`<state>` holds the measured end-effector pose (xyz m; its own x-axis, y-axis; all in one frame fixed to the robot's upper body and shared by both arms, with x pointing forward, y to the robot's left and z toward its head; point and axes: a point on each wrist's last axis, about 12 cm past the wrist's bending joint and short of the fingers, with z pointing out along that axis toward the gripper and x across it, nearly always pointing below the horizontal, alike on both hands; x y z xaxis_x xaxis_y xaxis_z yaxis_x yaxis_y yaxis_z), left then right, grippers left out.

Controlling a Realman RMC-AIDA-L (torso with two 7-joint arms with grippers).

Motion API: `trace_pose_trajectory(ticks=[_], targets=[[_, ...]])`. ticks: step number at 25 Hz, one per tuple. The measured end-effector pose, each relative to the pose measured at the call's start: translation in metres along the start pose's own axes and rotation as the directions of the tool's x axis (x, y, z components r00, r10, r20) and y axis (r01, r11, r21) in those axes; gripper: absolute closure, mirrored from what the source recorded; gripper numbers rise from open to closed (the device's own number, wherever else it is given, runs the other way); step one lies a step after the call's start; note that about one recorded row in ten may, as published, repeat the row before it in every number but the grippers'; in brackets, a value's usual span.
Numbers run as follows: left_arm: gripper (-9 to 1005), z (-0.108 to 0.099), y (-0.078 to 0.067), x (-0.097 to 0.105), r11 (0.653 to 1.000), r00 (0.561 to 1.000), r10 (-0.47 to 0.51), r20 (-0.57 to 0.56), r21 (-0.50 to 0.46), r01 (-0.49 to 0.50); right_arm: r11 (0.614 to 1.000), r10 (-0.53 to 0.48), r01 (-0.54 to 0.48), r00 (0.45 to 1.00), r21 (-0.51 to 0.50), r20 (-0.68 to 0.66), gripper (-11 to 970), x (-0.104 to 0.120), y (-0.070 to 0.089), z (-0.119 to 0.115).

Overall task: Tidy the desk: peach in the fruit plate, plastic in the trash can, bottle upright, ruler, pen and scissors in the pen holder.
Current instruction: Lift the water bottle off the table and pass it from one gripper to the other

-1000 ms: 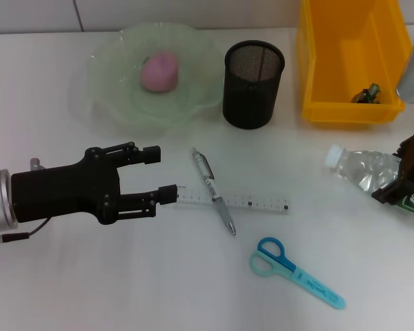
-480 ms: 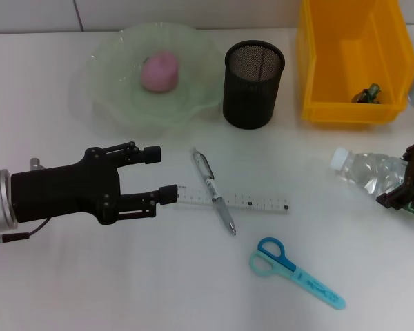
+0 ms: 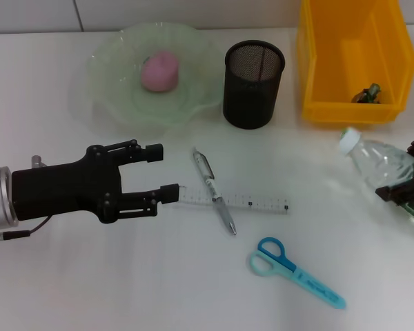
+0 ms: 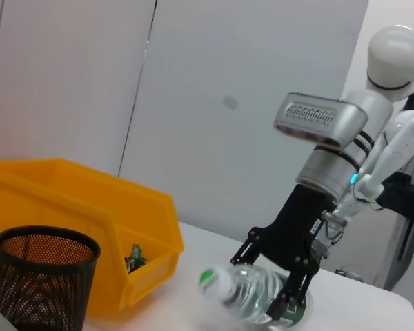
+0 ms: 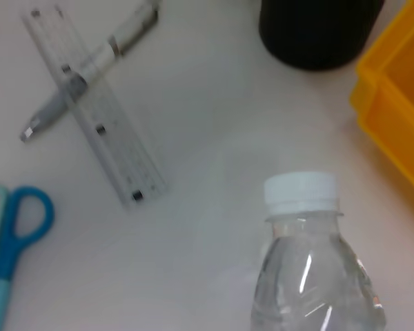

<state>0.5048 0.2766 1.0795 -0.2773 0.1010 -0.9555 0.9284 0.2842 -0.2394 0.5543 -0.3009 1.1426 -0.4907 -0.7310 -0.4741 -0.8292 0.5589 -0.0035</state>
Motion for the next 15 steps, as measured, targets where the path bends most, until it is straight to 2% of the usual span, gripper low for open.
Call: trace_pose_trajectory(ticks=[1, 2, 3, 4, 5, 6, 7, 10, 11, 12, 15], targets=[[202, 0.0, 0.0, 0.0, 1.0, 1.0, 0.0, 0.0, 0.0, 0.0, 1.0, 0.023, -0.023, 0.996, -0.01, 0.085, 208, 0.01, 0.001, -0.009], [202, 0.0, 0.0, -0.001, 1.0, 1.0, 0.001, 0.002, 0.002, -0.001, 1.0, 0.023, -0.023, 0.996, -0.01, 0.085, 208, 0.01, 0.001, -0.009], [202, 0.001, 0.0, -0.001, 1.0, 1.0, 0.002, 0.004, 0.004, -0.002, 0.999, 0.042, -0.037, 0.983, -0.033, 0.176, 208, 0.025, 0.005, -0.017], [202, 0.001, 0.0, -0.001, 1.0, 1.0, 0.002, 0.006, 0.006, -0.002, 0.999, 0.042, -0.037, 0.983, -0.033, 0.176, 208, 0.025, 0.005, -0.017], [202, 0.001, 0.0, -0.002, 1.0, 1.0, 0.004, 0.009, 0.007, -0.004, 0.998, 0.048, -0.039, 0.972, -0.044, 0.23, 208, 0.035, 0.009, -0.02], [202, 0.001, 0.0, -0.002, 1.0, 1.0, 0.005, 0.012, 0.008, -0.005, 0.997, 0.063, -0.045, 0.937, -0.061, 0.344, 208, 0.053, 0.017, -0.023], [202, 0.001, 0.0, -0.002, 1.0, 1.0, 0.005, 0.012, 0.008, -0.005, 0.997, 0.063, -0.045, 0.937, -0.061, 0.344, 208, 0.053, 0.017, -0.023], [202, 0.0, -0.001, -0.002, 1.0, 1.0, 0.008, 0.027, 0.004, -0.008, 0.995, 0.093, -0.066, 0.85, -0.072, 0.518, 209, 0.08, 0.027, -0.022], [202, 0.0, -0.001, -0.002, 1.0, 1.0, 0.008, 0.027, 0.004, -0.008, 0.995, 0.105, -0.086, 0.785, -0.06, 0.61, 209, 0.096, 0.032, -0.018], [202, 0.0, -0.002, -0.003, 1.0, 0.999, 0.011, 0.035, 0.009, -0.011, 0.995, 0.105, -0.086, 0.785, -0.06, 0.61, 209, 0.096, 0.032, -0.018], [202, 0.001, -0.001, -0.005, 1.0, 0.999, 0.015, 0.04, 0.014, -0.015, 0.994, 0.102, -0.106, 0.687, -0.039, 0.72, 209, 0.111, 0.039, -0.007]])
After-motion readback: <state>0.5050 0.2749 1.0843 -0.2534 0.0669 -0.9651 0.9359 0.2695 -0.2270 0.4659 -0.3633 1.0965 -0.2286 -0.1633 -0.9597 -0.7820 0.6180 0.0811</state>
